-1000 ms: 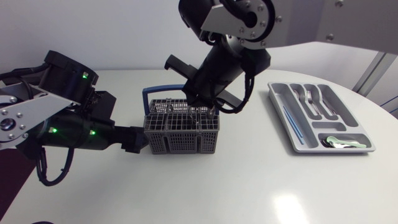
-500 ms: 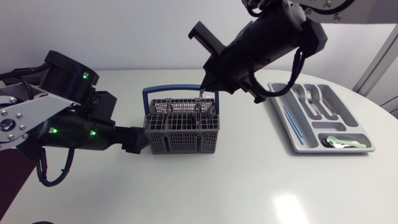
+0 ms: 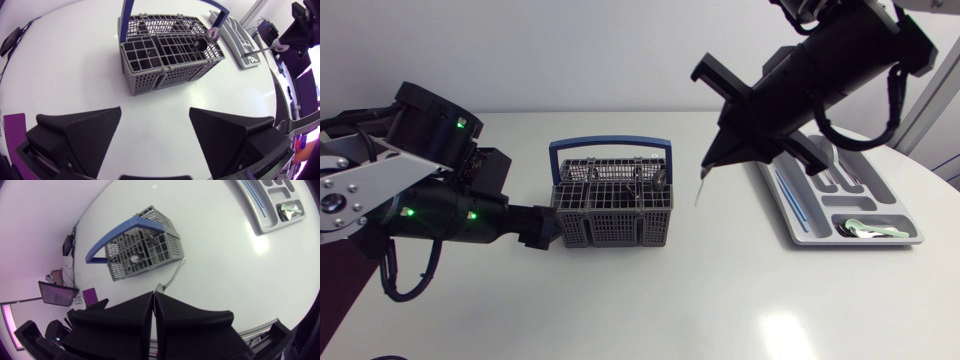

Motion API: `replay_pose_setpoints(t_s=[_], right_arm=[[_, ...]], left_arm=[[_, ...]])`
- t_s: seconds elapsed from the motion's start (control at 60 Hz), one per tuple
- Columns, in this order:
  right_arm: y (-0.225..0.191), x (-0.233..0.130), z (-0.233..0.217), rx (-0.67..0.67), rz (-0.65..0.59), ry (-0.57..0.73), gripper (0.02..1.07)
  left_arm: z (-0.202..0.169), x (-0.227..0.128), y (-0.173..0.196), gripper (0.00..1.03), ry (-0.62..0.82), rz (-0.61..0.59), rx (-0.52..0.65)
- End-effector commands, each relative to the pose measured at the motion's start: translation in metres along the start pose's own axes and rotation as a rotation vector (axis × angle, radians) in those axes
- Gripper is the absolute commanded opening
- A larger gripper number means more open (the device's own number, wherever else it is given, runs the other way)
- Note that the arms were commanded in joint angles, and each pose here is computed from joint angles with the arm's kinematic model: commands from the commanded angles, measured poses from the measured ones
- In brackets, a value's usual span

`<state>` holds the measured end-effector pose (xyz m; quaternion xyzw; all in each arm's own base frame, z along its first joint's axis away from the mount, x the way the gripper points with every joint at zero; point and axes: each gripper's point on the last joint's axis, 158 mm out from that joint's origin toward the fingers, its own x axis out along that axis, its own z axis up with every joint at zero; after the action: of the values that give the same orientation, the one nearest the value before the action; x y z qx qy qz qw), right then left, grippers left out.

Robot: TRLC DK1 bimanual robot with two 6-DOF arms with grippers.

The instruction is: Unload the cutlery basket into the drawer organizer.

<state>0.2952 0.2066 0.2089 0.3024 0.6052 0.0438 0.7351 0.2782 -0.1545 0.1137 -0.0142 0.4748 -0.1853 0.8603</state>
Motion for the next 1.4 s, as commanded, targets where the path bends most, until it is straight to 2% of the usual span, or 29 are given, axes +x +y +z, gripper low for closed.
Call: replay_pose_setpoints(t_s=[0.0, 0.267, 0.433, 0.5, 0.617, 0.75, 0.95, 1.383], right_arm=[[-0.017, -0.009, 0.004, -0.051, -0.034, 0.008, 0.08], [-0.107, -0.022, 0.027, -0.078, -0.252, 0.035, 0.08], [-0.174, -0.034, 0.057, -0.11, -0.435, -0.011, 0.08], [-0.201, -0.035, 0.068, -0.131, -0.474, -0.005, 0.08], [-0.236, -0.038, 0.099, -0.126, -0.483, -0.087, 0.08], [-0.278, -0.044, 0.131, -0.141, -0.57, -0.145, 0.08], [-0.324, -0.037, 0.149, -0.166, -0.724, -0.145, 0.08], [-0.398, -0.007, 0.179, -0.173, -0.849, -0.112, 0.08]], left_arm=[[0.002, -0.003, -0.005, 0.95, -0.013, -0.013, 0.002], [0.003, -0.004, -0.007, 0.95, -0.016, -0.018, -0.005], [0.003, -0.004, -0.008, 0.95, -0.014, -0.019, -0.008], [0.002, -0.003, -0.009, 0.95, -0.012, -0.021, -0.009], [0.002, -0.002, -0.01, 0.95, -0.012, -0.021, -0.008], [0.001, -0.002, -0.012, 0.95, -0.01, -0.025, -0.005], [0.002, -0.003, -0.016, 0.95, -0.01, -0.029, -0.006], [0.011, -0.004, -0.022, 0.95, -0.024, -0.03, -0.021]])
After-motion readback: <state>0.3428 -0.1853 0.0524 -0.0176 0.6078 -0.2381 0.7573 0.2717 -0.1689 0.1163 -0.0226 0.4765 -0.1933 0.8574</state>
